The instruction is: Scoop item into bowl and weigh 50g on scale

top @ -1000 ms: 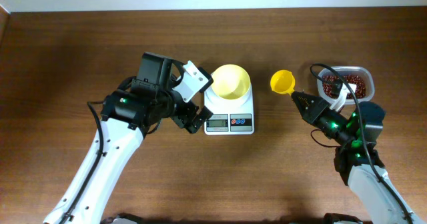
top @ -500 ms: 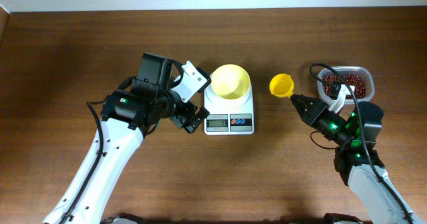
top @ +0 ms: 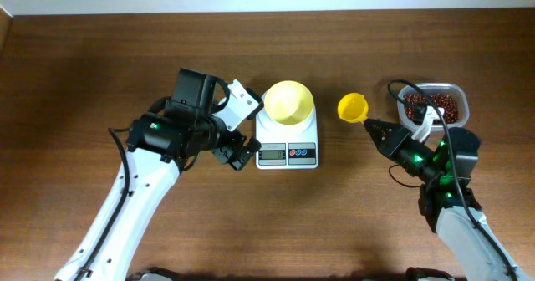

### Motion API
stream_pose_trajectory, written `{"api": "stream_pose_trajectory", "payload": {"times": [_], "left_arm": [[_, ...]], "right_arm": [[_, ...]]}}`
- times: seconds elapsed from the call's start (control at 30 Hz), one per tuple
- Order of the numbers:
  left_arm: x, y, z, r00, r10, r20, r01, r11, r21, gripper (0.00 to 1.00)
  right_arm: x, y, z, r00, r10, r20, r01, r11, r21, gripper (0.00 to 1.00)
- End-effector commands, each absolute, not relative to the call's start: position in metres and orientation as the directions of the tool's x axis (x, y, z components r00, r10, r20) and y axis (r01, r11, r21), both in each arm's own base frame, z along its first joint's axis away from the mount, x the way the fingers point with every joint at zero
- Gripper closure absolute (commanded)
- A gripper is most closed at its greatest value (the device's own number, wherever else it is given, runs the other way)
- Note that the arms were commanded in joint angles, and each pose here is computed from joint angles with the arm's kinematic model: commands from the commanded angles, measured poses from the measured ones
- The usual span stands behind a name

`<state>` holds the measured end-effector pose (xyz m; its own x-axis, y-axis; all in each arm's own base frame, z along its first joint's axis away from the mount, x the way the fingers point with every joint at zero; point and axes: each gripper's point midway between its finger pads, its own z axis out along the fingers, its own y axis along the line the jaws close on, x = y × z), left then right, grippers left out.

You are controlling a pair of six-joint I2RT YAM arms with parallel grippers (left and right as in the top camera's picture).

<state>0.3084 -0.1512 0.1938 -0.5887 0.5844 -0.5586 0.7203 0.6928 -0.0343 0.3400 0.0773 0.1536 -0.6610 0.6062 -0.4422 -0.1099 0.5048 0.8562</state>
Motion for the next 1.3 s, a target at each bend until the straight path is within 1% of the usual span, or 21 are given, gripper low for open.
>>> {"api": "stream_pose_trajectory", "payload": {"times": [0.0,0.27,0.3,0.33,0.37,0.4,0.47,0.6,0.87,1.27], "left_arm": [[0.312,-0.150,0.205,-0.561,0.589,-0.582,0.726,0.688,-0.003,0.01],[0.307,-0.150,0.201,-0.571,0.591,-0.570,0.730,0.683,-0.022,0.01],[0.305,-0.153,0.202,-0.556,0.599,-0.576,0.745,0.666,-0.027,0.01],[0.298,-0.161,0.203,-0.501,0.632,-0.591,0.800,0.599,-0.037,0.01],[0.284,-0.171,0.205,-0.408,0.677,-0.612,0.875,0.482,-0.050,0.01],[0.276,-0.172,0.203,-0.395,0.690,-0.606,0.890,0.451,-0.066,0.01],[0.272,-0.165,0.197,-0.421,0.709,-0.566,0.881,0.468,-0.068,0.01],[0.278,-0.151,0.191,-0.438,0.738,-0.513,0.863,0.506,-0.008,0.01],[0.288,-0.152,0.195,-0.418,0.734,-0.536,0.859,0.512,0.031,0.01],[0.289,-0.152,0.195,-0.417,0.734,-0.536,0.859,0.511,0.032,0.01]], "right_arm": [[0.342,0.075,0.155,-0.653,0.611,-0.447,-0.110,0.508,0.854,0.96],[0.342,0.075,0.155,-0.653,0.611,-0.447,-0.110,0.508,0.854,0.96],[0.342,0.075,0.155,-0.653,0.611,-0.447,-0.110,0.508,0.854,0.96],[0.342,0.075,0.155,-0.653,0.611,-0.447,-0.110,0.508,0.854,0.96],[0.342,0.075,0.155,-0.653,0.611,-0.447,-0.110,0.508,0.854,0.96],[0.342,0.075,0.155,-0.653,0.611,-0.447,-0.110,0.508,0.855,0.96],[0.342,0.075,0.155,-0.653,0.611,-0.447,-0.110,0.508,0.854,0.96],[0.342,0.075,0.155,-0.654,0.611,-0.447,-0.110,0.507,0.855,0.96],[0.342,0.075,0.155,-0.655,0.610,-0.447,-0.112,0.506,0.855,0.96],[0.340,0.077,0.155,-0.667,0.603,-0.438,-0.113,0.499,0.859,0.96]]}}
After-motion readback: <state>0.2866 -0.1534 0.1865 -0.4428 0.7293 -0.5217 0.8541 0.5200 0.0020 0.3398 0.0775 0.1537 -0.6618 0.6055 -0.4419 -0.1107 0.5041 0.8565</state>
